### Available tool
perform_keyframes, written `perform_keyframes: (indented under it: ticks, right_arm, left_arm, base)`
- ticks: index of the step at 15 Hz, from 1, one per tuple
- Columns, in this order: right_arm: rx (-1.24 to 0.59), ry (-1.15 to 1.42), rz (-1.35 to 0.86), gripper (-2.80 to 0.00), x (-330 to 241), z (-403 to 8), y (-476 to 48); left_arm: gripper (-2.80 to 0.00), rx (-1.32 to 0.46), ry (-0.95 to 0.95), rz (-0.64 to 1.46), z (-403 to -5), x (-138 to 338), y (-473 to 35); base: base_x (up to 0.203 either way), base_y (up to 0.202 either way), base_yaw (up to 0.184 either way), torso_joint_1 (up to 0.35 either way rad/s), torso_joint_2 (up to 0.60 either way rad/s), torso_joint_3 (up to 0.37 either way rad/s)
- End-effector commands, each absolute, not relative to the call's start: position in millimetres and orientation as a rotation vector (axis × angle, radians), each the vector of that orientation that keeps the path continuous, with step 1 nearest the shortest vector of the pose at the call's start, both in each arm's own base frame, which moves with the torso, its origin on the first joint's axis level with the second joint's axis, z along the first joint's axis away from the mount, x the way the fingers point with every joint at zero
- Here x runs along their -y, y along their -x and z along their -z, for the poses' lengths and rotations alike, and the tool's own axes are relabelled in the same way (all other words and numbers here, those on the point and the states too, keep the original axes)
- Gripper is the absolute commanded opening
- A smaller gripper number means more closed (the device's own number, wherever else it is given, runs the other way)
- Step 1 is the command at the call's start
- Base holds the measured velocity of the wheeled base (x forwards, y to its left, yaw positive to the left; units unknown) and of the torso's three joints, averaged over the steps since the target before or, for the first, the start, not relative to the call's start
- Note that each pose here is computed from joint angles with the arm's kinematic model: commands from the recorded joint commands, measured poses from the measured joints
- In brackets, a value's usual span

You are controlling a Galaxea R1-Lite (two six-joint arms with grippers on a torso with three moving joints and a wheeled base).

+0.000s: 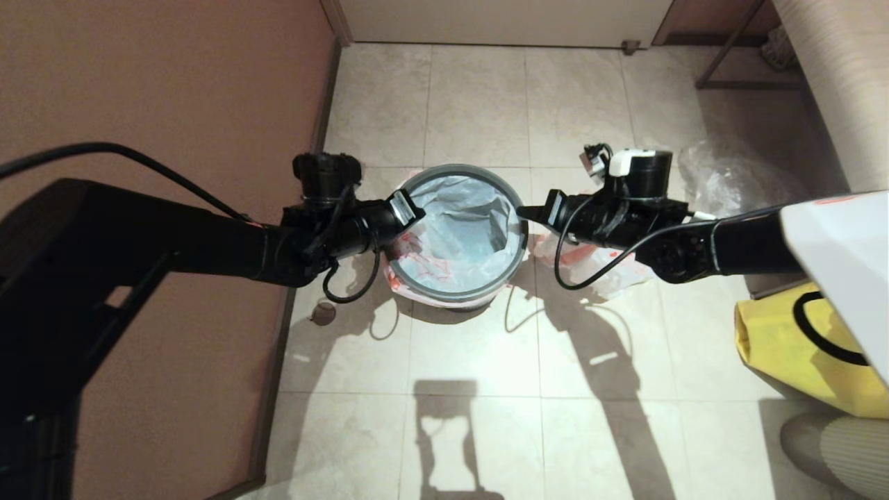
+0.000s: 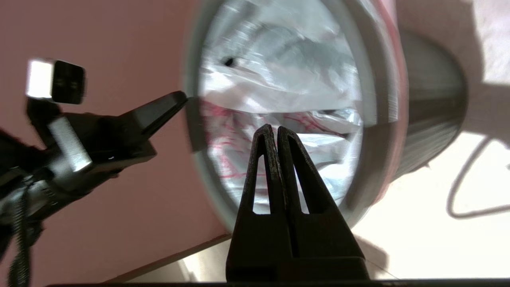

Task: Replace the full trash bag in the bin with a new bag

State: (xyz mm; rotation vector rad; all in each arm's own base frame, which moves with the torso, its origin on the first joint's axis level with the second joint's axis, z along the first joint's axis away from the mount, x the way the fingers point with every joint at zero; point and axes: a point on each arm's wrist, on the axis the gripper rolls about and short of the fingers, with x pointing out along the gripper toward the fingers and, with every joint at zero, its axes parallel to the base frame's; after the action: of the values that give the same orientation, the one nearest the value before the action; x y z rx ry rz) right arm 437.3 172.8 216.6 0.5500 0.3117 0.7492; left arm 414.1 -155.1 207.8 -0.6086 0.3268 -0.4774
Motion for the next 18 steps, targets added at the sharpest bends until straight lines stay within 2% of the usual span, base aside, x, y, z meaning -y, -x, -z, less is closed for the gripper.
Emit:
perform_keyframes:
  ticks: [1,4,6,9,13,18]
  right_arm:
    - [-0.198,-0.512,-0.738,-2.8,-156,-284,-388]
    - [-0.199,-0.395,-0.597,-2.8,-128,-331,-323]
    - [-0.281,-0.343,-0.465,-2.8,-107,-337,-288]
    - [-0.335,-0.302,-0.341,-2.8,-84,-332,-234]
    - [-0.33,-0.23,-0.188,-2.8,-46,-312,-166]
    - [-0.202,-0.22,-0.047,-2.8,-7,-298,-63]
  left_arm:
    - [-2.8,-0.202,0.623,0.572,-273,155,-364]
    - [-2.8,-0.086,0.55,0.678,-326,159,-303]
    - [-2.8,-0.1,0.424,0.642,-335,149,-265]
    - [-2.8,-0.174,0.249,0.453,-305,129,-222]
    - [-2.8,-0.076,0.059,0.225,-304,90,-153]
    - [-2.8,0.068,-0.145,-0.091,-271,27,-99]
  base:
    - [0.0,0.0,0.0,0.0,0.0,0.0]
    - [0.0,0.0,0.0,0.0,0.0,0.0]
    - [0.0,0.0,0.0,0.0,0.0,0.0]
    - [0.0,0.0,0.0,0.0,0.0,0.0]
    - [0.0,0.0,0.0,0.0,0.0,0.0]
    - [0.0,0.0,0.0,0.0,0.0,0.0]
